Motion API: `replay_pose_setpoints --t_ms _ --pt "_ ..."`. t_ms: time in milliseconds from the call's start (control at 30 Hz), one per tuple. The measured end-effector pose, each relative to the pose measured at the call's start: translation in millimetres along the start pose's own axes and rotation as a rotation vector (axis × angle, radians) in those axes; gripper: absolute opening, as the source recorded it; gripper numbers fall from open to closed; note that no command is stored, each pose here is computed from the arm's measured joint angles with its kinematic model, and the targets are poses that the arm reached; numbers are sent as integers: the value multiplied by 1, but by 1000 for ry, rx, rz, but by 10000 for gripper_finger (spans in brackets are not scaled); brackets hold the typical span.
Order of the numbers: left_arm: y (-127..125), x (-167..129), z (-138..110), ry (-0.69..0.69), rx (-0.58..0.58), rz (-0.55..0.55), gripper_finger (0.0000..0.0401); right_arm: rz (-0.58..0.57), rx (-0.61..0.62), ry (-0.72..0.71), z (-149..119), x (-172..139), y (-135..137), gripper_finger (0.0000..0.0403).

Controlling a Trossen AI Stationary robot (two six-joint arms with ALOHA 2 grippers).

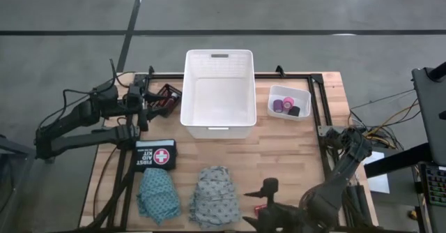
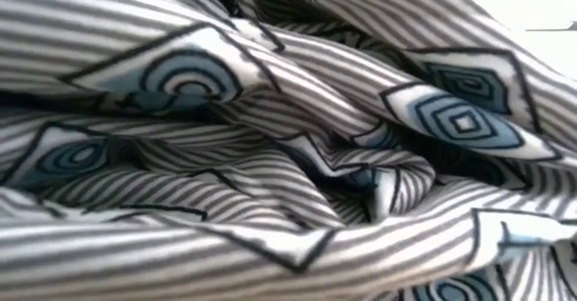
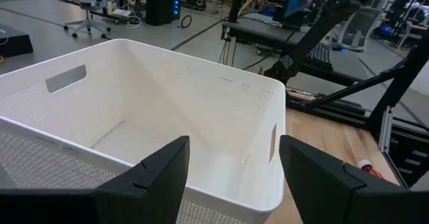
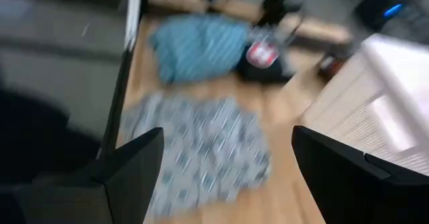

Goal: Pick & Place Medicine items
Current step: Put the red medicine bottle into the black bin

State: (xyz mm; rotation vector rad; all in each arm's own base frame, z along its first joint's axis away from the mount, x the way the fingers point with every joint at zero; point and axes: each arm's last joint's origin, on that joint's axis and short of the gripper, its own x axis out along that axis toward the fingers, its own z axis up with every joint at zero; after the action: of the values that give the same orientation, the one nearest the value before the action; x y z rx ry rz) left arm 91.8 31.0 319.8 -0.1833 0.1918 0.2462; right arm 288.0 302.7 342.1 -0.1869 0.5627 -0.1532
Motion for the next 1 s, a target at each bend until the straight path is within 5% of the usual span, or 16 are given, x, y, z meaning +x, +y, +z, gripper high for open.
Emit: replay_pose_setpoints --t_ms 233,400,600,700,1000 --pt "0 0 0 3 0 0 238 166 -66 193 -20 8 5 325" --pt "0 0 0 4 -1 1 239 196 98 275 -40 16 14 325" --pt "0 0 0 4 -1 1 237 335 269 676 -78 20 21 325" --pt "0 0 0 4 -1 0 238 316 311 825 -94 22 19 325" --pt "0 0 0 4 -1 1 238 214 240 907 -133 35 14 325"
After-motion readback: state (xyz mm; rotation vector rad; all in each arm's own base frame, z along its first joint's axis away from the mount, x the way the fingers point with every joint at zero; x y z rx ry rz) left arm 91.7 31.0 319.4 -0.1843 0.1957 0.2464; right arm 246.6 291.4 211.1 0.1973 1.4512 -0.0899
